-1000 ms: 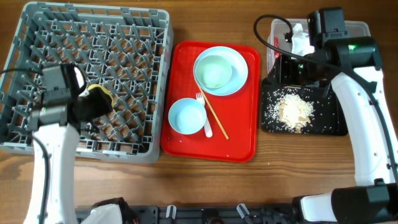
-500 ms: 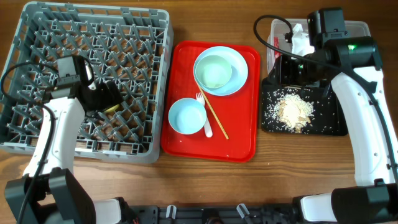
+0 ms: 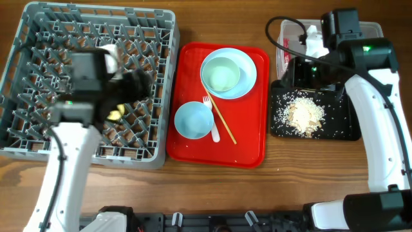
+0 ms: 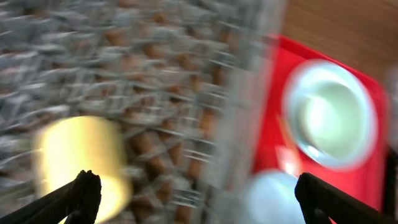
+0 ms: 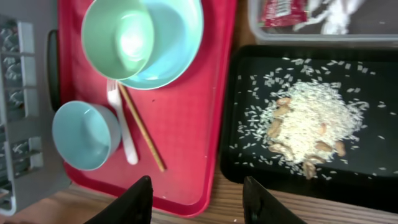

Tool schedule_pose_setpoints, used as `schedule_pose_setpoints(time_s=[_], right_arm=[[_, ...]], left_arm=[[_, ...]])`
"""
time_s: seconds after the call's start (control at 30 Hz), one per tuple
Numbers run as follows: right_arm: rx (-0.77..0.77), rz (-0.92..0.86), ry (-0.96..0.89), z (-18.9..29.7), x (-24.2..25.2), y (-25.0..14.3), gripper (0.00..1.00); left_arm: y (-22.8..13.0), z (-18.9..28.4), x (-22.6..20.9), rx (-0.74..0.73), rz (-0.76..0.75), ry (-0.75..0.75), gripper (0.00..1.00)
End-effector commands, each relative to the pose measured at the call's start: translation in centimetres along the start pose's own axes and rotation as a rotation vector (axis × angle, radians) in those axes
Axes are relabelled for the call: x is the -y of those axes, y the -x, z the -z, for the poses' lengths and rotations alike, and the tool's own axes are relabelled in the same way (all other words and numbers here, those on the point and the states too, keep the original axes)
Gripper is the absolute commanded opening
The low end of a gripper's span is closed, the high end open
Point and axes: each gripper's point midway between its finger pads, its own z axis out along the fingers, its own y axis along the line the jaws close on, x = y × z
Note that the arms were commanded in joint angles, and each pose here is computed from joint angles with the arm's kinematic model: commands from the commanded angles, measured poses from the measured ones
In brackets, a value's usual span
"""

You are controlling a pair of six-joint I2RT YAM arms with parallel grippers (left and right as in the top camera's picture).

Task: Sort waste into correct bins and load items into the dishwasher rack
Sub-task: 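Grasp the small light-blue bowl on the red tray with the left gripper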

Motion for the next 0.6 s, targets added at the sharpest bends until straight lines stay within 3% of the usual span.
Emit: schedule_pose_setpoints(time_s=[0.0,0.27,0.37,0.47,0.57], right_arm=[[0.033,-0.043,-0.04,1.0,1.7,0.6,0.47],[0.035,-0.083,-0.052,1.2,3.0,0.7,0.48],[0.036,-0.082,-0.051,1.2,3.0,0.7,0.48],[0.036,-0.083,-0.052,1.3,3.0,0.7,0.48],[0.036,-0.082,-0.051,1.3,3.0,0.7,0.48]], left_arm=[[-2.6,-0.5,5.9,-0.068,-0.137,-0.11,1.0],[-9.1,-4.3,12.9,-0.242,-0.346,-0.193,1.0],[-11.6,-6.5,14.2,-0.31,-0.397,-0.19,0.95],[-14.2,-8.9,14.5,-0.382,-0.44,-0.156,0.86],[-16.6,-10.7,14.4,-0.454,-0.467,-0.13,0.7]])
